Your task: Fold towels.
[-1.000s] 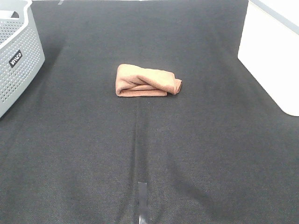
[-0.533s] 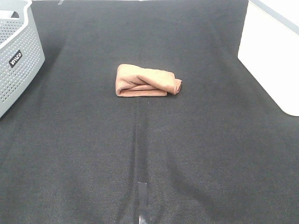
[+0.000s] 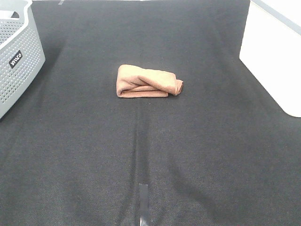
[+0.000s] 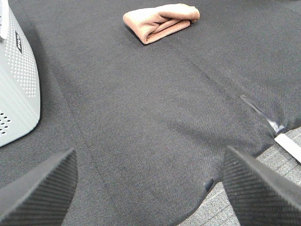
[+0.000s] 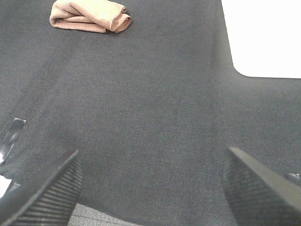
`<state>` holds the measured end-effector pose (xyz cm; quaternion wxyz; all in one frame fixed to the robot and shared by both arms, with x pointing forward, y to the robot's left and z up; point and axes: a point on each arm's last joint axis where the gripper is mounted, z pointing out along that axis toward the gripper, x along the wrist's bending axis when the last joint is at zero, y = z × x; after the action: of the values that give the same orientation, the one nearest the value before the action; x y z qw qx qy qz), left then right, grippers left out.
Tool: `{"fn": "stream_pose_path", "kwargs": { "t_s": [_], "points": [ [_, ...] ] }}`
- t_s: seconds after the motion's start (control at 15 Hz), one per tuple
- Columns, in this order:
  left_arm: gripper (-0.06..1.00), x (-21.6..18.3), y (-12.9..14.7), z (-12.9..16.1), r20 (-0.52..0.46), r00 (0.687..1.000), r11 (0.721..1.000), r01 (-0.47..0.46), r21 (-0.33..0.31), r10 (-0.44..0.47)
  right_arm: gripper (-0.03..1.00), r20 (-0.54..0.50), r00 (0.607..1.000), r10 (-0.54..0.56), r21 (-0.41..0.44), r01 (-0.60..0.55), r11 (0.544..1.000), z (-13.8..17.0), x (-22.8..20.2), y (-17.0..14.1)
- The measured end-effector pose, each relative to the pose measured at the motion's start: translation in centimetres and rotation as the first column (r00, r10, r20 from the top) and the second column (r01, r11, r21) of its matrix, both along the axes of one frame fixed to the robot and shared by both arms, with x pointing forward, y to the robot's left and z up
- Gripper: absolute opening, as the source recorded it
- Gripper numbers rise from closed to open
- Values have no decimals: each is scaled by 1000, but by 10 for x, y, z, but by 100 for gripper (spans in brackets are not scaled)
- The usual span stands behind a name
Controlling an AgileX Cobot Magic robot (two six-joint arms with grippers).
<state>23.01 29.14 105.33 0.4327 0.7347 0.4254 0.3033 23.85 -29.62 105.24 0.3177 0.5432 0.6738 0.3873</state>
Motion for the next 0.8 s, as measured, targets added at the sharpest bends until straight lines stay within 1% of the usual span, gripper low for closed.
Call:
{"fn": "stream_pose_path", "kwargs": {
  "t_s": [0.13,0.2,0.33,0.47,0.67,0.8],
  "points": [
    [80,0,0,0,0,999,999,-49,0,49,77,0,1000,-11,0,11,1000,0,0,0],
    [80,1,-1,0,0,996,996,-93,0,93,77,0,999,-42,0,42,999,0,0,0],
    [80,2,-1,0,0,982,982,-188,1,188,77,0,991,-137,1,137,991,0,1,0],
    [80,2,-2,0,0,970,970,-241,1,241,77,1,985,-174,1,174,985,0,1,0],
    [80,2,-2,0,0,968,968,-251,0,251,77,43,984,-174,9,174,985,0,-5,0],
    [80,2,-2,0,0,968,968,-251,0,251,77,51,983,-174,10,173,985,0,-6,0]
  ]
}}
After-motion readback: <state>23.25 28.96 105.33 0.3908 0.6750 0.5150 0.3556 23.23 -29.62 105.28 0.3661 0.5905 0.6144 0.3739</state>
